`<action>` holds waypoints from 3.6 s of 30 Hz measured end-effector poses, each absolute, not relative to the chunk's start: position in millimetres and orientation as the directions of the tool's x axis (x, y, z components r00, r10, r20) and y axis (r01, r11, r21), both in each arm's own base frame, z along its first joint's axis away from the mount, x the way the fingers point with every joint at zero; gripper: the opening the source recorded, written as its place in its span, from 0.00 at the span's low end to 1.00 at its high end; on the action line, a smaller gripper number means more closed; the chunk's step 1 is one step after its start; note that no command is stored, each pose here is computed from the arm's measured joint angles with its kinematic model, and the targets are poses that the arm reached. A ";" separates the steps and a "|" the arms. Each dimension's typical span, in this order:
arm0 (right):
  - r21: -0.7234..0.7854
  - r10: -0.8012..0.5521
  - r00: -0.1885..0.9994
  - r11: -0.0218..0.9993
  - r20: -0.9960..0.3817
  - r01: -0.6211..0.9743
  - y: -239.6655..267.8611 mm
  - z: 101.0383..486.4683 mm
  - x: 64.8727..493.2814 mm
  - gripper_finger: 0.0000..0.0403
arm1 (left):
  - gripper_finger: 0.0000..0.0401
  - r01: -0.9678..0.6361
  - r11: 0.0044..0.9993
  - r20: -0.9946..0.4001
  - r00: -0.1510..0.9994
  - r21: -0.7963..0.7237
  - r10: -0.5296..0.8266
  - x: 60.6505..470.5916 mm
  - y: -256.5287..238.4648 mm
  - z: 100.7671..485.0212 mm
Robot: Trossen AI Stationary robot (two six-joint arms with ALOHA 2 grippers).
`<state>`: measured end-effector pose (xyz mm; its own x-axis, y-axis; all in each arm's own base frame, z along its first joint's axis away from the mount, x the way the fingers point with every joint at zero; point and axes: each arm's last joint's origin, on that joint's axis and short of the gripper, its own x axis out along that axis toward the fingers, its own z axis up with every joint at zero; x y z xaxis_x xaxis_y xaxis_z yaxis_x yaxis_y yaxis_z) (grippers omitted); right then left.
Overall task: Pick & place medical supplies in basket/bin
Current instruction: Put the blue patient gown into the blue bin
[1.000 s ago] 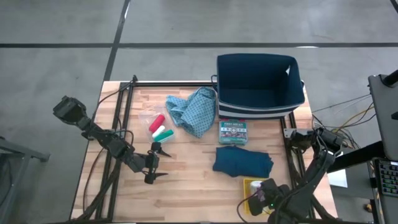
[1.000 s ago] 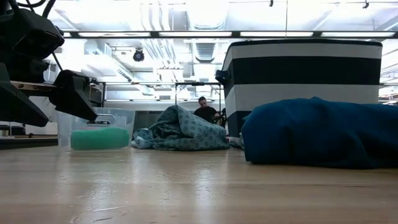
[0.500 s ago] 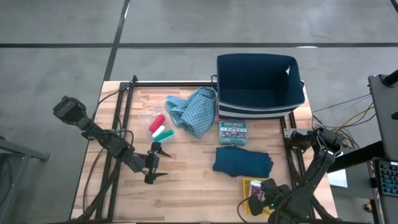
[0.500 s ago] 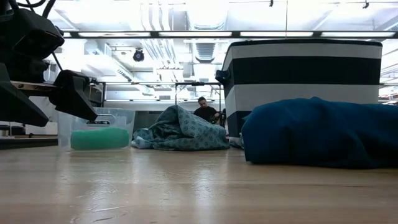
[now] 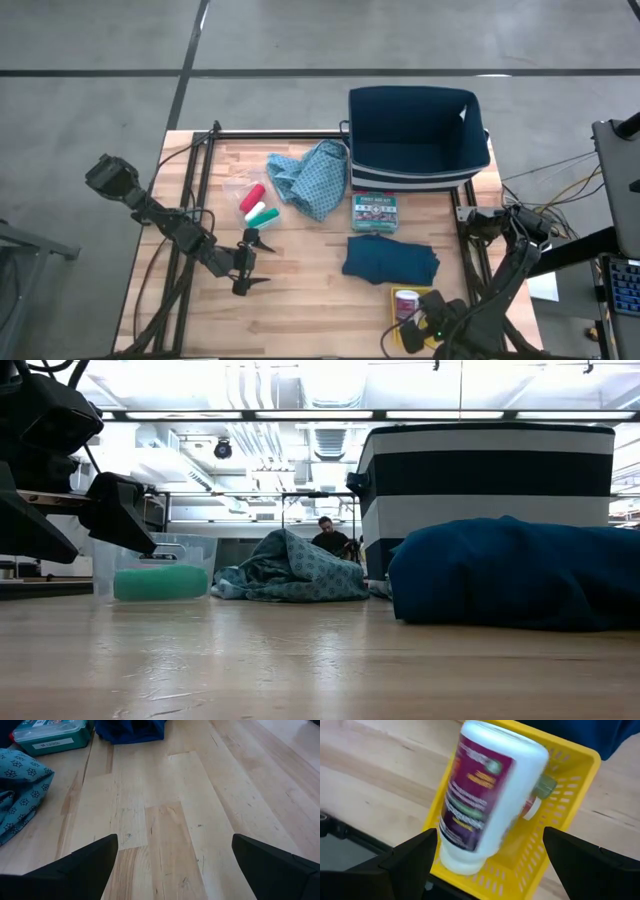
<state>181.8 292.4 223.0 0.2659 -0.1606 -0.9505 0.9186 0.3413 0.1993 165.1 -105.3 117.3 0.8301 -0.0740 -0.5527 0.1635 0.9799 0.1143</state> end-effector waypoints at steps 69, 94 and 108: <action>-0.378 -0.243 0.778 0.926 -0.580 0.007 260.5 278.6 300.7 0.89 | 0.99 0.163 0.980 -0.553 0.830 0.114 -0.074 165.1 -105.3 117.3; -0.195 0.014 0.672 0.952 -0.740 -0.235 165.6 290.7 362.4 0.89 | 0.99 0.163 0.980 -0.553 0.830 0.115 -0.074 165.1 -105.3 117.3; -0.214 0.054 0.669 0.926 -0.741 -0.312 96.9 309.6 374.0 0.89 | 0.99 0.163 0.980 -0.553 0.830 0.114 -0.074 165.1 -105.3 117.3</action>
